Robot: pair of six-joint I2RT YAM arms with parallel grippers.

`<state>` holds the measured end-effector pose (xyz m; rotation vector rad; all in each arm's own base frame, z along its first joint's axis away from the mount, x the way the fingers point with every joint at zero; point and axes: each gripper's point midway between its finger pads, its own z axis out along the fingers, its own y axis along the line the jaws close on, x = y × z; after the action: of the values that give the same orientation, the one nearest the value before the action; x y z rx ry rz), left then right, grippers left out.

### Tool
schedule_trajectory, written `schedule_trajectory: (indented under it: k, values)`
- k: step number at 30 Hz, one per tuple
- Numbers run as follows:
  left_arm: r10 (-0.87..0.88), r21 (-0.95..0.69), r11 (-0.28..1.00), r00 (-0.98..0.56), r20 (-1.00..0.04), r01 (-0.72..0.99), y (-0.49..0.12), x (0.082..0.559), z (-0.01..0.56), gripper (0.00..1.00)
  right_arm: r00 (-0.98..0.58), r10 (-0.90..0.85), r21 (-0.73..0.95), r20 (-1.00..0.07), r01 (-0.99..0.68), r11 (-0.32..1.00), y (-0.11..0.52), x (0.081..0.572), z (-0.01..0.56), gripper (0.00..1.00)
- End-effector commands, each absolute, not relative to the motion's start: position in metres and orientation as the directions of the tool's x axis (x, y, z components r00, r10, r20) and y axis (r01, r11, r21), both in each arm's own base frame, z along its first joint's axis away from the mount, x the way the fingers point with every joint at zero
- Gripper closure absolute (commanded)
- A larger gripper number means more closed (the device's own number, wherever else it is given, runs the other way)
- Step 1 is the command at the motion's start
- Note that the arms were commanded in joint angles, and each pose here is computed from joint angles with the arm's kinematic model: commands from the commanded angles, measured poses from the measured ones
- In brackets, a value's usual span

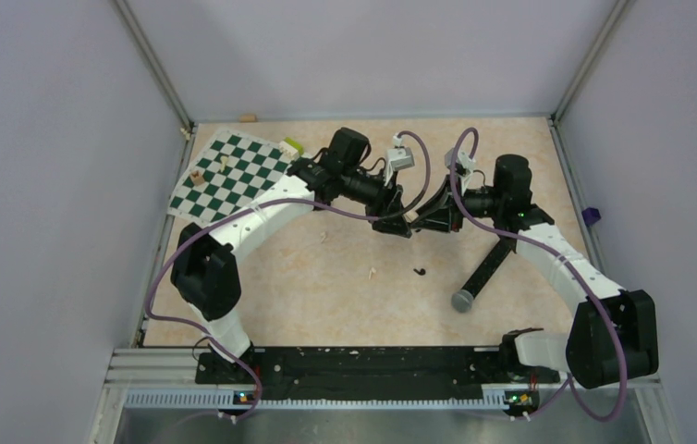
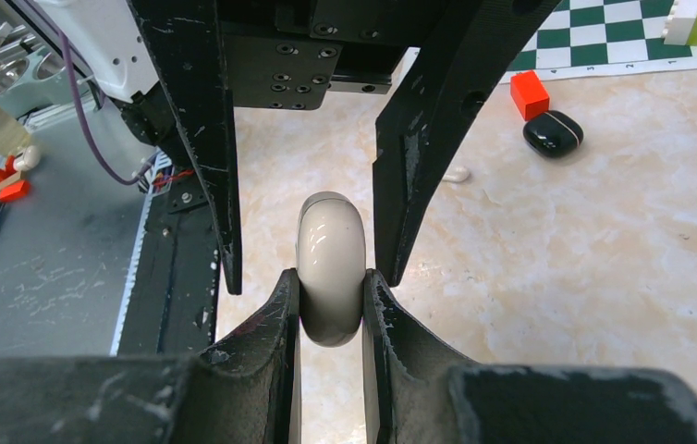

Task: Insert the wireless bluetooth earbuds into the charging case
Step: Pick up the charging case at the center of the board, then open the charging case.

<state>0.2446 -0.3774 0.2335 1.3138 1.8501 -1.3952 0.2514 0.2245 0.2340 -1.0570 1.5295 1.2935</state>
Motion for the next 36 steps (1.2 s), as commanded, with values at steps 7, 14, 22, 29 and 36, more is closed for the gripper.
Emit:
schedule_trajectory:
  k: [7,14,22,29,36]
  values:
    - [0.378,-0.429,-0.039,-0.384,-0.842,0.902,-0.380,0.239,0.252,0.66,-0.205,-0.066,0.199,-0.977,-0.976,0.089,0.228,0.257,0.253,1.00]
    - [0.376,-0.425,-0.040,-0.381,-0.845,0.904,-0.379,0.239,0.255,0.80,-0.214,-0.056,0.209,-0.975,-0.974,0.088,0.226,0.257,0.255,1.00]
    - [0.377,-0.412,-0.035,-0.370,-0.849,0.910,-0.378,0.239,0.257,1.00,-0.217,-0.043,0.213,-0.975,-0.974,0.080,0.221,0.258,0.259,0.87]
    - [0.378,-0.407,-0.046,-0.362,-0.852,0.912,-0.376,0.236,0.259,1.00,-0.232,-0.026,0.229,-0.972,-0.969,0.097,0.211,0.261,0.265,0.50]
    - [0.376,-0.406,-0.049,-0.360,-0.854,0.912,-0.375,0.234,0.261,1.00,-0.236,-0.020,0.231,-0.972,-0.964,0.129,0.208,0.267,0.262,0.45]
